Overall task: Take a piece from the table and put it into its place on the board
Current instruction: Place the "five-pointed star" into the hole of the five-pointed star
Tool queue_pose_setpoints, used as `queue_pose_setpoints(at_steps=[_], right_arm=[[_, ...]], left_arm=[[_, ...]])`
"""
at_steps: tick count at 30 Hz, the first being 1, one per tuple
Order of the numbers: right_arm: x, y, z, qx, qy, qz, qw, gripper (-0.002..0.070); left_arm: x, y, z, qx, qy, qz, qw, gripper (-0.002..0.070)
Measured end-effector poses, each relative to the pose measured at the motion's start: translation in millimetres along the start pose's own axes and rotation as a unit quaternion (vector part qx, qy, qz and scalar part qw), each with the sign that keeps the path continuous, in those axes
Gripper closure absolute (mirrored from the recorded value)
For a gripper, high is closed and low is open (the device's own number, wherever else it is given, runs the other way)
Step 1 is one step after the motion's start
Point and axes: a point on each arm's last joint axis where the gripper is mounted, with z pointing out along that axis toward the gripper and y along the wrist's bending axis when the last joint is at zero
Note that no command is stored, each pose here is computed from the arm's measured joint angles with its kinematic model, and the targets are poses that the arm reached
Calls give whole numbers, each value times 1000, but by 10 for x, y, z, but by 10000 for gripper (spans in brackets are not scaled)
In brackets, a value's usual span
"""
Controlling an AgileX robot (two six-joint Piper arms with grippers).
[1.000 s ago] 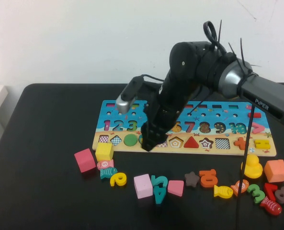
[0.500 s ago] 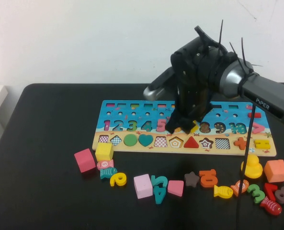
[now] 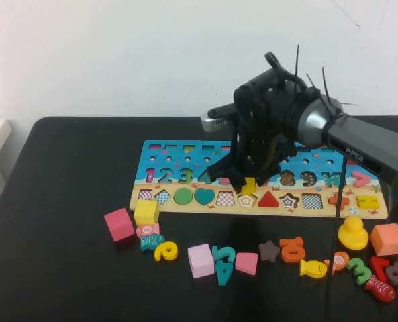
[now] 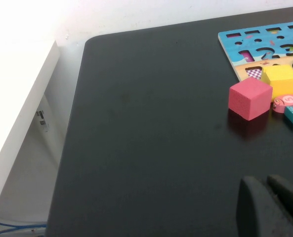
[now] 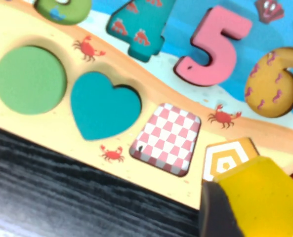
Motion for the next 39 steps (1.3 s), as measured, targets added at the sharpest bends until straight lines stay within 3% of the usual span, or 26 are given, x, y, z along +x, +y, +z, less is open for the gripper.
queue_pose_setpoints(at_steps=[12,26,39], right_arm=[[-16,9,45,-3,-9,57,998,315],[-56,-11,43,7,-32,56,998,315],[4,-35,68,23,-2,142,990,315]], left_arm=[[0,0,0,0,0,0,1000,678],[0,0,0,0,0,0,1000,678],[0,0,0,0,0,0,1000,678]])
